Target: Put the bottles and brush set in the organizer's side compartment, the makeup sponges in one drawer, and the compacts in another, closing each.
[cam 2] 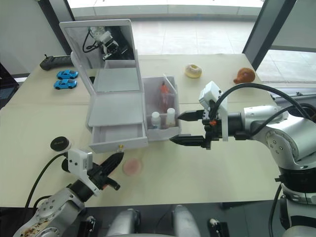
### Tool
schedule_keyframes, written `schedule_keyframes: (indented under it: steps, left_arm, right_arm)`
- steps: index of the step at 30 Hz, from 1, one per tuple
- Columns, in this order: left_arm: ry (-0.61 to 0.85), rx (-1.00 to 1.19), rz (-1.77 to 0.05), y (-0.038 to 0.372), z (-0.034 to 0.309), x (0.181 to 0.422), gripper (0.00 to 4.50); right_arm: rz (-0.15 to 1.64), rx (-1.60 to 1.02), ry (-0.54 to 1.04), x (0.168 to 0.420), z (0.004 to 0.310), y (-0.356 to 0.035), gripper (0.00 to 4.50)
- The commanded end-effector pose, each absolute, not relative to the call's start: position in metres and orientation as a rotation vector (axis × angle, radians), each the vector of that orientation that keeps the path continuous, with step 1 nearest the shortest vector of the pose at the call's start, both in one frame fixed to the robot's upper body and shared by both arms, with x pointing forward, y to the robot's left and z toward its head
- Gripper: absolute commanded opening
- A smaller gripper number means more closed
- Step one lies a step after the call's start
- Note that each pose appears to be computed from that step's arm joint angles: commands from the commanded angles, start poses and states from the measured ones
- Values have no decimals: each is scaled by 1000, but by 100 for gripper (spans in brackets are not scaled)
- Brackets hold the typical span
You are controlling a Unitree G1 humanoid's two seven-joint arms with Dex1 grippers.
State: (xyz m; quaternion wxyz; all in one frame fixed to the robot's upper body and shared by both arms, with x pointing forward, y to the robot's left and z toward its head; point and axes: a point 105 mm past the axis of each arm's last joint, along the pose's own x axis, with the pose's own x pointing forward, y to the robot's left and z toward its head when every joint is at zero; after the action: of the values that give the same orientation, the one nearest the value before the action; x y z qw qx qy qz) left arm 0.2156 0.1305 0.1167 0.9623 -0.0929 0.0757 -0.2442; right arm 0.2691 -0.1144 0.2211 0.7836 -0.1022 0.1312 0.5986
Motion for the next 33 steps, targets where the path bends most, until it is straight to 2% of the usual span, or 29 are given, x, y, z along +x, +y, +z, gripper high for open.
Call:
schedule_keyframes:
  steps: [1, 9, 19, 23, 26, 33]
  left_arm:
    - [36, -184, -465, 132, 144, 220, 3]
    - [46, -207, -461, 135, 144, 216, 3]
    - [117, -174, -508, 150, 127, 198, 3]
    - [93, -176, -492, 155, 128, 199, 3]
    - [63, -223, -515, 149, 131, 196, 61]
    - [45, -181, -442, 146, 122, 210, 283]
  right_arm:
    - [1294, -250, 226, 269, 231, -113, 450]
    - [1286, -252, 224, 269, 229, -113, 450]
    - [1282, -247, 226, 270, 227, -112, 450]
    - [1282, -245, 226, 270, 226, -112, 450]
    - [1284, -244, 223, 270, 227, -111, 450]
    - [1298, -251, 223, 272, 230, -109, 450]
